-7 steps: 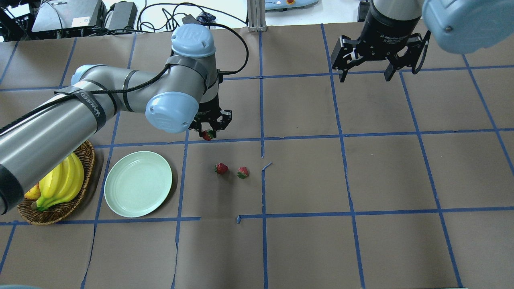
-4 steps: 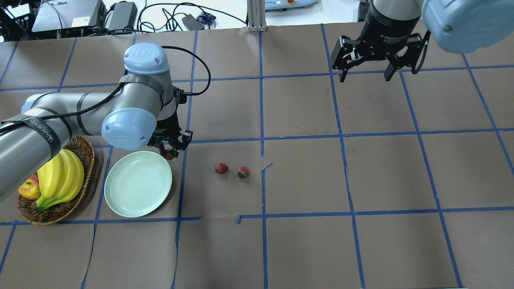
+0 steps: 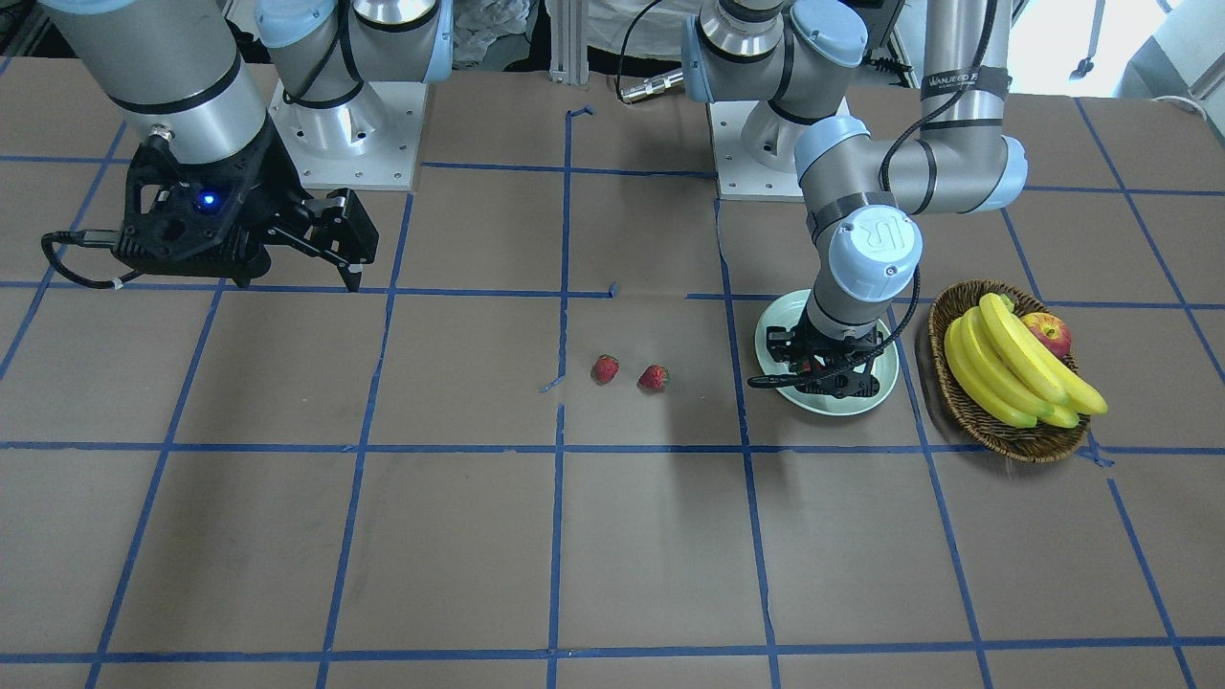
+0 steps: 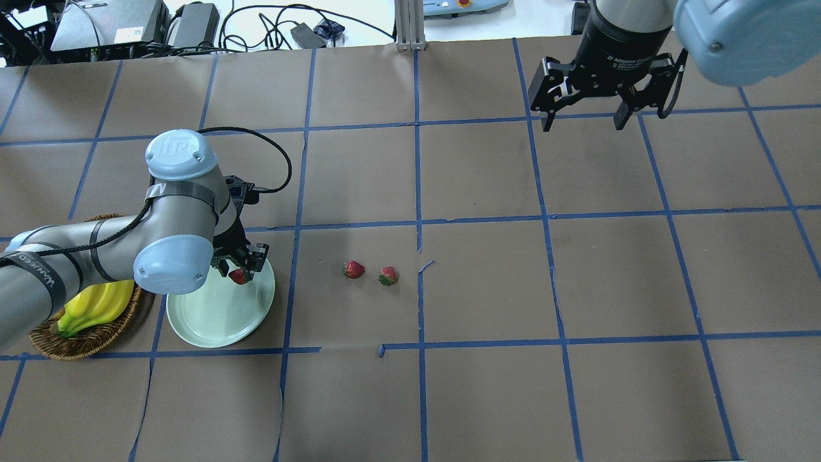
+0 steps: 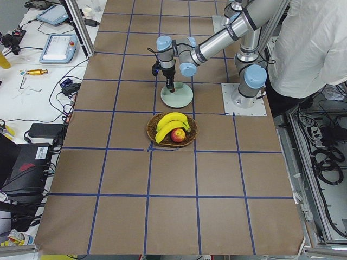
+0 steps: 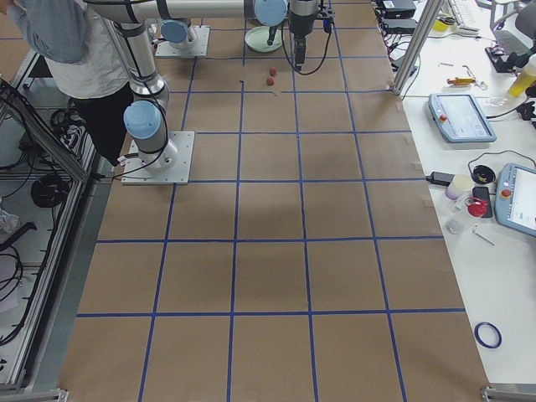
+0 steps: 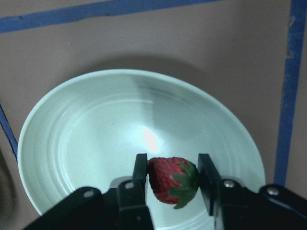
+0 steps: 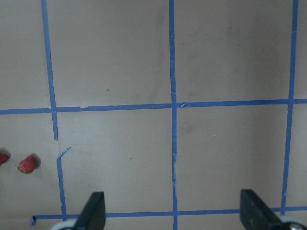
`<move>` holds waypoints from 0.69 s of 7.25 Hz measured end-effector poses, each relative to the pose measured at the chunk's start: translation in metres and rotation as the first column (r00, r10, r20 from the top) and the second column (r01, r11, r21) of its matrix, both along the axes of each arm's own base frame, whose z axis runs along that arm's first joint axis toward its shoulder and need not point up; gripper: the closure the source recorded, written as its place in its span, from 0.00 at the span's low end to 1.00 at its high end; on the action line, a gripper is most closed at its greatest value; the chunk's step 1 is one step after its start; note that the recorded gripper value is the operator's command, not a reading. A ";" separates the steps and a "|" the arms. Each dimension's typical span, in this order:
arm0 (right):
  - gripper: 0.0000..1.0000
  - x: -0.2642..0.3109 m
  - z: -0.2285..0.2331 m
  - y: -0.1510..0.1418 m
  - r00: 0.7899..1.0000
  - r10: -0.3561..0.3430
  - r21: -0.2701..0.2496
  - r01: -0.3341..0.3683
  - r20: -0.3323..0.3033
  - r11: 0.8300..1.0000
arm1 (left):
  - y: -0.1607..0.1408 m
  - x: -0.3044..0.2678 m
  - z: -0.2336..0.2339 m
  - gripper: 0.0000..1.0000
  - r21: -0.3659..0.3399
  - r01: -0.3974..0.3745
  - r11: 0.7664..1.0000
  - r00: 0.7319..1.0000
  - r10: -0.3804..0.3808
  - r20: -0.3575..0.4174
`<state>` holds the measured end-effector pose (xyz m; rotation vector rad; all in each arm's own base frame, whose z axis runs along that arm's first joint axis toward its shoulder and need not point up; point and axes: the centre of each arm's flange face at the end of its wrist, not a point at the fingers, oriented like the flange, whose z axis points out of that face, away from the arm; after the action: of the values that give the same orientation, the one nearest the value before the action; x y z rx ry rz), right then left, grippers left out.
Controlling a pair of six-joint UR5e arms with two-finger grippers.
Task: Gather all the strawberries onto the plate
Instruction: 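Lift the strawberry with the left gripper and release it onto the plate, then return the left gripper to the cluster and grasp another strawberry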
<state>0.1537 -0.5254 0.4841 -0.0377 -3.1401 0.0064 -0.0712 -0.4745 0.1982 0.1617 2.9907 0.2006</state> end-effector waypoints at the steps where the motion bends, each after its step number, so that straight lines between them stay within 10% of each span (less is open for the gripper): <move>1: 0.00 0.000 0.000 0.000 1.000 0.000 0.000 0.000 0.000 1.000 | -0.003 -0.005 0.006 0.00 -0.023 -0.004 1.000 1.000 0.004 -0.006; 5: 0.00 0.000 0.000 0.000 1.000 -0.001 0.001 0.001 0.000 1.000 | -0.010 -0.106 0.024 0.00 -0.076 -0.257 0.963 0.955 0.241 -0.172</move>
<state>0.1537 -0.5253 0.4838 -0.0386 -3.1400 0.0041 -0.1770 -0.4841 0.2227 -0.2237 3.1674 0.0689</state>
